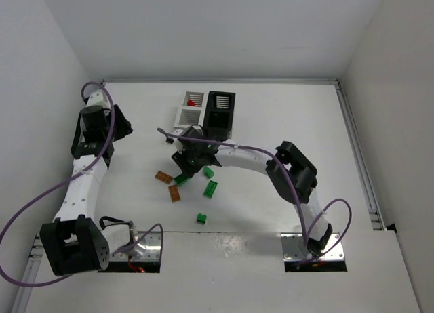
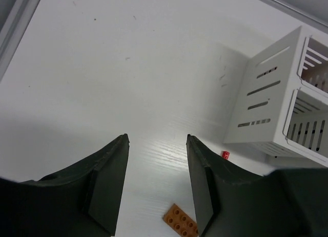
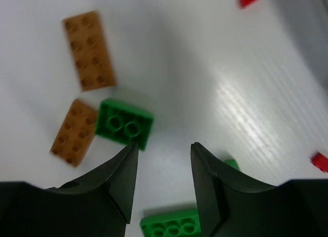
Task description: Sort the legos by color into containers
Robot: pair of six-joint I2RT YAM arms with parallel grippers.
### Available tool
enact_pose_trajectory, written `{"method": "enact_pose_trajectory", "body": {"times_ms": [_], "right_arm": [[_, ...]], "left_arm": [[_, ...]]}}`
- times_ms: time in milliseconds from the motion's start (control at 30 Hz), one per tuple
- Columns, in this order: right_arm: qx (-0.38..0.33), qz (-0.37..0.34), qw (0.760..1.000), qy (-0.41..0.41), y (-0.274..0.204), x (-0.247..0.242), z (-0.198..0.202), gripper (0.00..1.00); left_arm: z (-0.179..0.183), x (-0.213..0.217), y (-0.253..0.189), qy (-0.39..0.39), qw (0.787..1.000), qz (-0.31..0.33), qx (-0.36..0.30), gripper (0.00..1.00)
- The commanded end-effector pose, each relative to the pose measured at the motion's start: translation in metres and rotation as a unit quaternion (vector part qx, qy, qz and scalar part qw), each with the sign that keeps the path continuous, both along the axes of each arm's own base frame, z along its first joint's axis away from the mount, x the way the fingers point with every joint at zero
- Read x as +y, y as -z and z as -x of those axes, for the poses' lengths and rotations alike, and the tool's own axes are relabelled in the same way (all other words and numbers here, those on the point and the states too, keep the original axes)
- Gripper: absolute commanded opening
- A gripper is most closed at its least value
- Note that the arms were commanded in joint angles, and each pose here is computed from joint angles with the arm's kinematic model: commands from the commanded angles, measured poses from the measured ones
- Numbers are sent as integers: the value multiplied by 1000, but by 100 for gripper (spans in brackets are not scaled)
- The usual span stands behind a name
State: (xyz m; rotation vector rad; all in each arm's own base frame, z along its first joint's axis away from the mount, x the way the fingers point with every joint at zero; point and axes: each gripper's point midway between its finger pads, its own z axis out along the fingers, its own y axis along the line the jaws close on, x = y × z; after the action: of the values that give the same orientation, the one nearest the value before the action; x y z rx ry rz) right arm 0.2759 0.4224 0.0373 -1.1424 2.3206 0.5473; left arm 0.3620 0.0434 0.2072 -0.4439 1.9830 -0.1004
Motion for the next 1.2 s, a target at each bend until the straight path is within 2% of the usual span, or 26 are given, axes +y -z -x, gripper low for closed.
{"method": "enact_pose_trajectory", "body": {"times_ms": [0,200,367,400,467,633,900,1067,1167], "right_arm": [[-96,-81,978,166,-34,21,-56,46],[-159,-72,946,273,-14,38,-80,47],[-167,-49,941,289,10,60,-78,45],[-180,-54,933,307,1,65,-87,45],[-183,-26,927,327,22,60,-86,43],[-197,-13,906,374,38,43,-90,41],[-198,5,900,388,60,34,-78,40],[-182,-2,900,395,69,34,-78,52],[-165,-1,903,398,76,33,-78,53]], "left_arm": [[-3,9,-15,-17,1000,8,-17,55],[-2,12,-15,-20,999,16,-19,55],[-4,14,-21,-20,999,16,-28,55],[-4,14,-21,-20,999,16,-28,55],[-3,18,-21,-24,999,16,-28,55],[-3,18,-29,-20,999,18,-38,55],[-7,19,-37,-14,998,28,-49,55],[-10,16,-40,-7,998,35,-52,55],[-10,14,-40,-4,998,41,-52,55]]}}
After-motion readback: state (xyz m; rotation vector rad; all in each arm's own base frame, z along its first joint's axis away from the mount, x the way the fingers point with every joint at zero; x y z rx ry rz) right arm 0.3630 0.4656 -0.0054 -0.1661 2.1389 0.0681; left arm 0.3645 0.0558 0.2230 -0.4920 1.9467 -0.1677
